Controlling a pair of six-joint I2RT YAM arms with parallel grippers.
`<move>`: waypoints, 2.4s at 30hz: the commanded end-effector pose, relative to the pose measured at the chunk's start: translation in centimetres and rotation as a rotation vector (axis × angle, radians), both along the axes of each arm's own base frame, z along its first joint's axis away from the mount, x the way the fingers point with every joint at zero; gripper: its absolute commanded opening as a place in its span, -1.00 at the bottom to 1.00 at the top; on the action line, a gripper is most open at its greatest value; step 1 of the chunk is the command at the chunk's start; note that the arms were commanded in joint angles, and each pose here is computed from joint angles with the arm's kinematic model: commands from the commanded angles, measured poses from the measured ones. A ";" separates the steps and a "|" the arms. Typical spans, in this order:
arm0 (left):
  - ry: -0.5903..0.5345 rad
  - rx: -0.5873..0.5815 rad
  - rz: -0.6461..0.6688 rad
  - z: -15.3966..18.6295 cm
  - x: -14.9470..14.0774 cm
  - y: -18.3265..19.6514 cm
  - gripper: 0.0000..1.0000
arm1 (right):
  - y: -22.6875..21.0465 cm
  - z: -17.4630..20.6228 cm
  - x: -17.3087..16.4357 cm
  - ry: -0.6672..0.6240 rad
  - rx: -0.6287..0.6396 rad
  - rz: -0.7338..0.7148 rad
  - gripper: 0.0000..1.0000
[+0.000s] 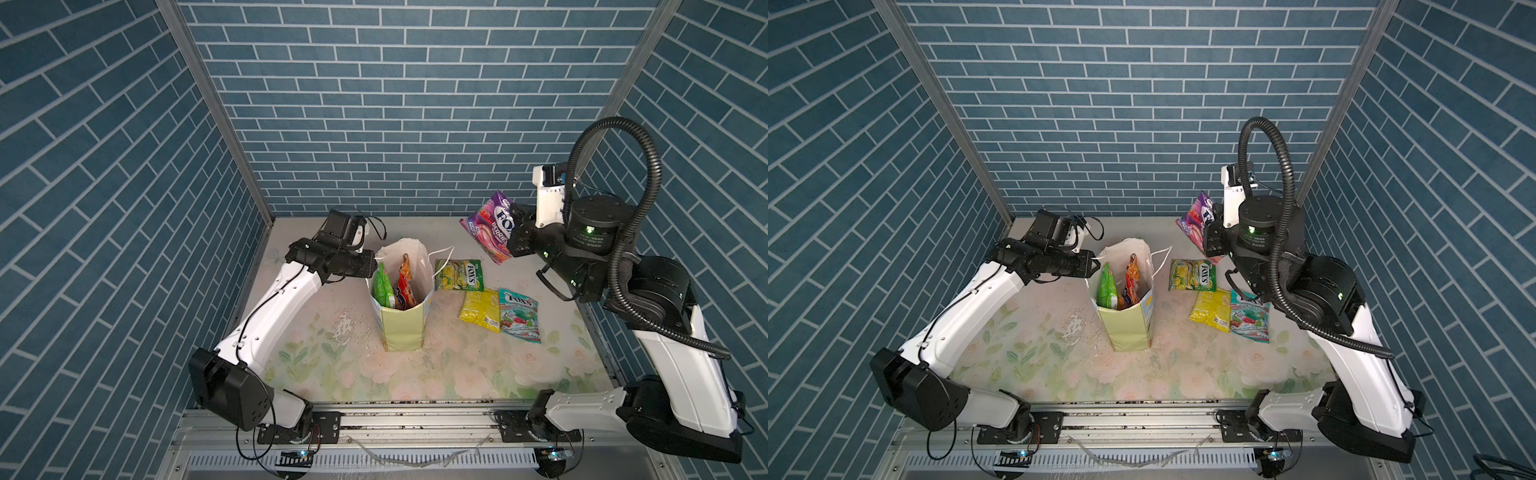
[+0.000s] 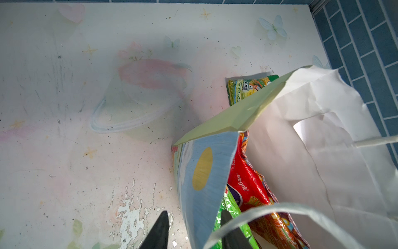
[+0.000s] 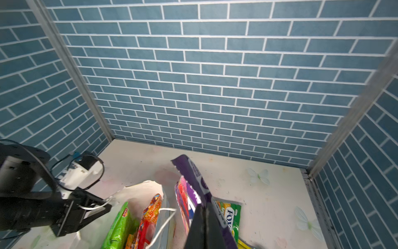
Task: Take the snacks out of the paper bag
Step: Place the snack at the center of the table.
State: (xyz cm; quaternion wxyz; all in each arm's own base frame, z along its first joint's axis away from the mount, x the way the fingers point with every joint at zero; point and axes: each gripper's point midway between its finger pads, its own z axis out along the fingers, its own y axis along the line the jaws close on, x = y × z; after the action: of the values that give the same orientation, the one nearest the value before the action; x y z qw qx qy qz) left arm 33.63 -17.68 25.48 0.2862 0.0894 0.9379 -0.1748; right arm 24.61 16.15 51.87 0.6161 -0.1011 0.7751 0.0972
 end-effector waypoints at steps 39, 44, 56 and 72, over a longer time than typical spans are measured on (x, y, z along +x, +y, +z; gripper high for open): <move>-0.013 0.032 -0.010 -0.6 0.6 0.4 -0.18 | 9.4 -31.5 4.5 0.912 0.243 -0.036 -1.00; -0.006 0.040 -0.010 -1.0 0.5 0.5 -0.18 | 9.9 -33.1 5.5 0.924 0.272 -0.053 -1.00; 0.008 0.039 -0.017 -1.4 0.4 0.4 -0.18 | 3.3 -40.5 1.7 1.040 0.283 -0.256 -1.00; 0.030 0.048 -0.016 -2.1 1.1 0.1 -0.18 | 2.1 -42.2 1.3 1.103 0.186 -0.291 -1.00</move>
State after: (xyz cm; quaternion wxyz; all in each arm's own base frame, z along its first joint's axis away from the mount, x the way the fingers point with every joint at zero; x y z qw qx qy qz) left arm 34.32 -17.85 23.56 0.2693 0.1001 0.9442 -0.1610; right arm 26.17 18.54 9.67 0.1470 0.1223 0.9728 0.1305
